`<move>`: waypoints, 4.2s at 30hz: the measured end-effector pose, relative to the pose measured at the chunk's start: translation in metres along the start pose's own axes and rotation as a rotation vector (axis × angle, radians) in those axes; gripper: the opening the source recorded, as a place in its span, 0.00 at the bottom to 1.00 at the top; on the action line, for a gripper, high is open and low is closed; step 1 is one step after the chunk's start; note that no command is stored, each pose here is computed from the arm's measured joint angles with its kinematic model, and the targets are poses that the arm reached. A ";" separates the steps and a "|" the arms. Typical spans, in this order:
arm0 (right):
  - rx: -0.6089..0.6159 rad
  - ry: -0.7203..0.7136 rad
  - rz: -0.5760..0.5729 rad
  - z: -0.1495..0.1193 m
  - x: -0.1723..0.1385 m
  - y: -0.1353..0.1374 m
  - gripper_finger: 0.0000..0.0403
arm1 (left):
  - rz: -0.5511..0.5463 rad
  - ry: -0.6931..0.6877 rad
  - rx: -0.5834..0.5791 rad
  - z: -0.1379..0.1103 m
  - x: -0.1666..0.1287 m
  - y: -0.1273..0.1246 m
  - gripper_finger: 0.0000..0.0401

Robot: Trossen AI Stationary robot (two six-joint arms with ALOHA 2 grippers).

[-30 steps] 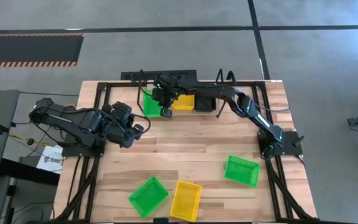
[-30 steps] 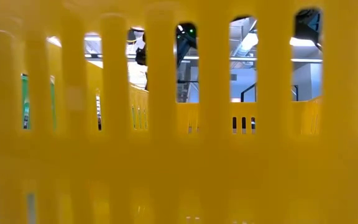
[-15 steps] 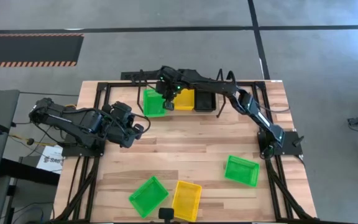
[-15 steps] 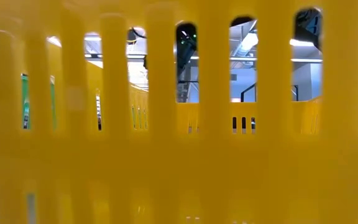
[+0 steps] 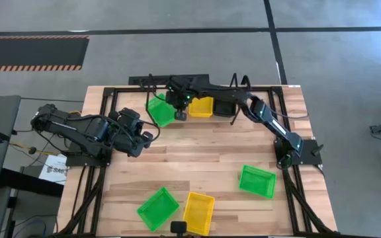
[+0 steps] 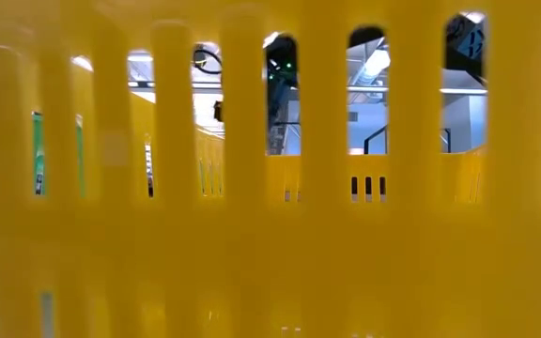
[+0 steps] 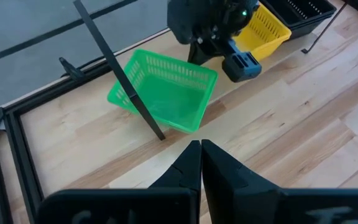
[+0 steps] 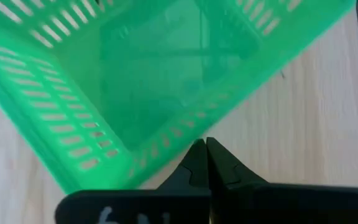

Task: Stack baskets on shelf by color
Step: Put the top left green bin on the shelf

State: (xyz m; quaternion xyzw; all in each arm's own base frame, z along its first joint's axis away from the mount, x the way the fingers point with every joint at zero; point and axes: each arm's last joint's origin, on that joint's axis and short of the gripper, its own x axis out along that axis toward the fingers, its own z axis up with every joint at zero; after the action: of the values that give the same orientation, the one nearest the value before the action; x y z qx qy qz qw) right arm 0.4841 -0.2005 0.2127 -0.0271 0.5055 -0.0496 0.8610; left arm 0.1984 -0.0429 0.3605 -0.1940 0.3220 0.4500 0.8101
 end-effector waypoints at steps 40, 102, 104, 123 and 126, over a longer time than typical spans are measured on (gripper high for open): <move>0.206 0.082 -0.143 -0.083 -0.213 0.130 0.00 | -0.066 0.244 0.393 0.019 0.071 -0.036 0.00; 0.362 -0.356 -0.025 -0.182 -0.313 0.163 0.00 | -0.042 0.561 0.435 0.045 0.207 -0.042 0.36; 0.358 -0.357 -0.025 -0.182 -0.313 0.163 0.00 | -0.042 0.555 0.433 0.045 0.207 -0.043 0.36; 0.329 -0.374 -0.006 -0.180 -0.314 0.168 0.00 | 0.011 0.648 0.586 0.025 0.242 -0.055 0.25; 0.329 -0.374 -0.006 -0.180 -0.314 0.168 0.00 | -0.006 0.617 0.668 0.032 0.234 -0.061 0.07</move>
State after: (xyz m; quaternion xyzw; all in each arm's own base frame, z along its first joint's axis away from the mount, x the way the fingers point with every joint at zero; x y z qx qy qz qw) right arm 0.1844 0.0026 0.3809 0.1032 0.3226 -0.1280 0.9322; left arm 0.3525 0.0862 0.2215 -0.0481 0.6753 0.2401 0.6957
